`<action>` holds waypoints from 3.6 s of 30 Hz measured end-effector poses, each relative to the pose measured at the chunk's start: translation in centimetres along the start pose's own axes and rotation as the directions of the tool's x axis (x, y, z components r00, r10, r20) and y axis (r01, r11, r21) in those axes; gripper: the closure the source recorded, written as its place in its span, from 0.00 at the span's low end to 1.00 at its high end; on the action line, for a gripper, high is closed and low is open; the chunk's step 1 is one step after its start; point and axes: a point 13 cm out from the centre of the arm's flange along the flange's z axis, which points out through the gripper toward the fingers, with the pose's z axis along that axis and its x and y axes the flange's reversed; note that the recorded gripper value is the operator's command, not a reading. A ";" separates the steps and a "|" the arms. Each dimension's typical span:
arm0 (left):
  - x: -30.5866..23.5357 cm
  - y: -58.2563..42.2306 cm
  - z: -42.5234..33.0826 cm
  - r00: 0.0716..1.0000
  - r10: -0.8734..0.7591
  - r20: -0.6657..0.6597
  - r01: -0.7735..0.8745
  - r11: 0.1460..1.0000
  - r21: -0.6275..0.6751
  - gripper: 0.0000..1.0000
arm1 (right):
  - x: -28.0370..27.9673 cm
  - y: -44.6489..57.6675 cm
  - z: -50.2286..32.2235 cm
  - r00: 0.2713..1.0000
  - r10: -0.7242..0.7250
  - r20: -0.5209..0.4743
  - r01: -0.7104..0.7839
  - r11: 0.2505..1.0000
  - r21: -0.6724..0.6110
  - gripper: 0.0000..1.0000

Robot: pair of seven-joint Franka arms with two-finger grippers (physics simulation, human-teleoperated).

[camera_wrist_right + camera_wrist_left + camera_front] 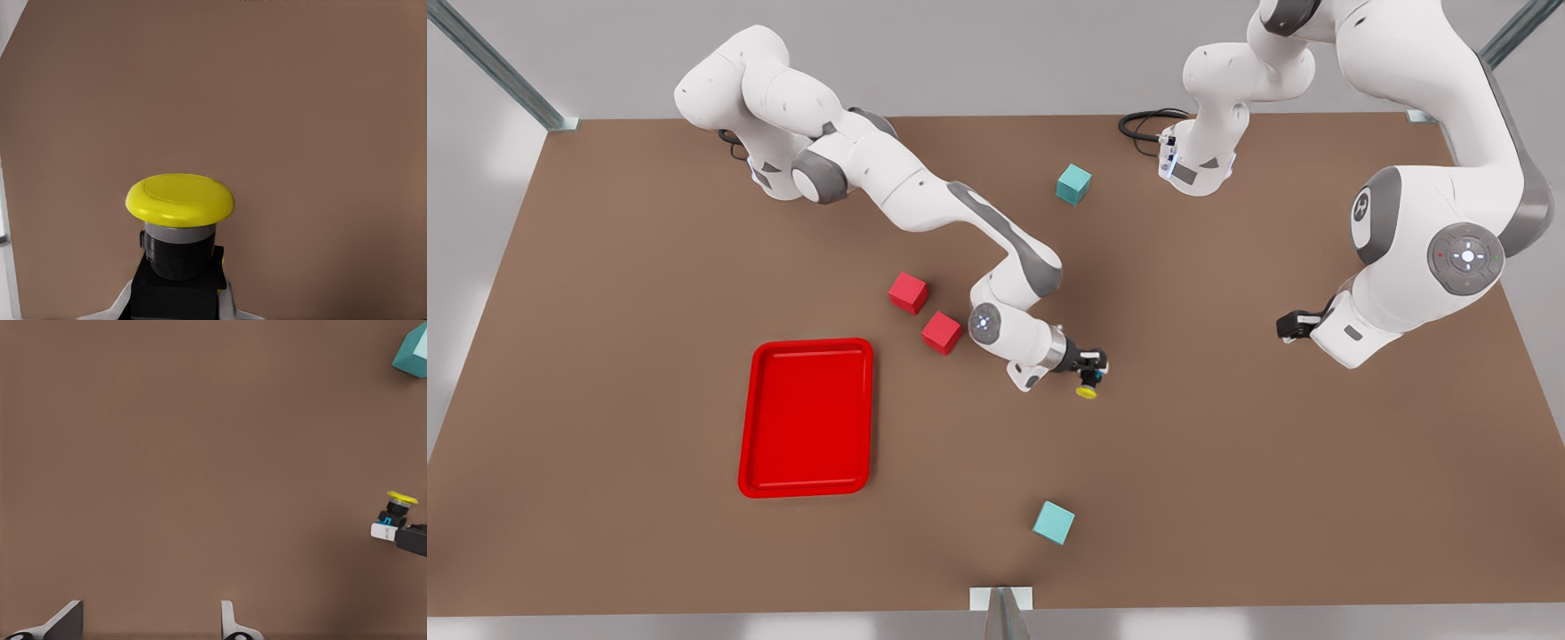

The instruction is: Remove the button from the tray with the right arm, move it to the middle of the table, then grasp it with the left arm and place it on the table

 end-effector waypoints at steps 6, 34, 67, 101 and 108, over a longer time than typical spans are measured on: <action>0.1 0.0 0.2 1.000 0.000 -0.006 0.000 1.000 0.001 0.00 | -0.3 -2.8 1.2 0.999 -0.031 0.014 0.030 0.997 0.074 0.00; 0.4 -24.9 -2.2 0.968 0.242 0.068 -0.247 0.964 0.094 0.00 | -7.9 -18.2 -40.8 0.984 0.142 0.105 -0.173 0.905 0.390 0.00; -1.3 -37.9 32.5 0.916 0.389 0.100 -0.393 0.919 0.019 0.00 | -11.3 -26.9 -67.4 0.981 -0.164 -0.099 0.186 0.694 0.696 0.00; -6.9 -31.5 21.4 0.957 0.213 0.199 -0.225 0.974 0.041 0.63 | -11.6 -27.3 -67.6 0.976 -0.185 -0.116 0.213 0.688 0.694 0.00; -7.2 -30.2 20.4 0.990 0.004 0.139 -0.025 0.988 0.149 0.63 | -11.6 -27.4 -67.8 0.976 -0.184 -0.114 0.211 0.689 0.694 0.00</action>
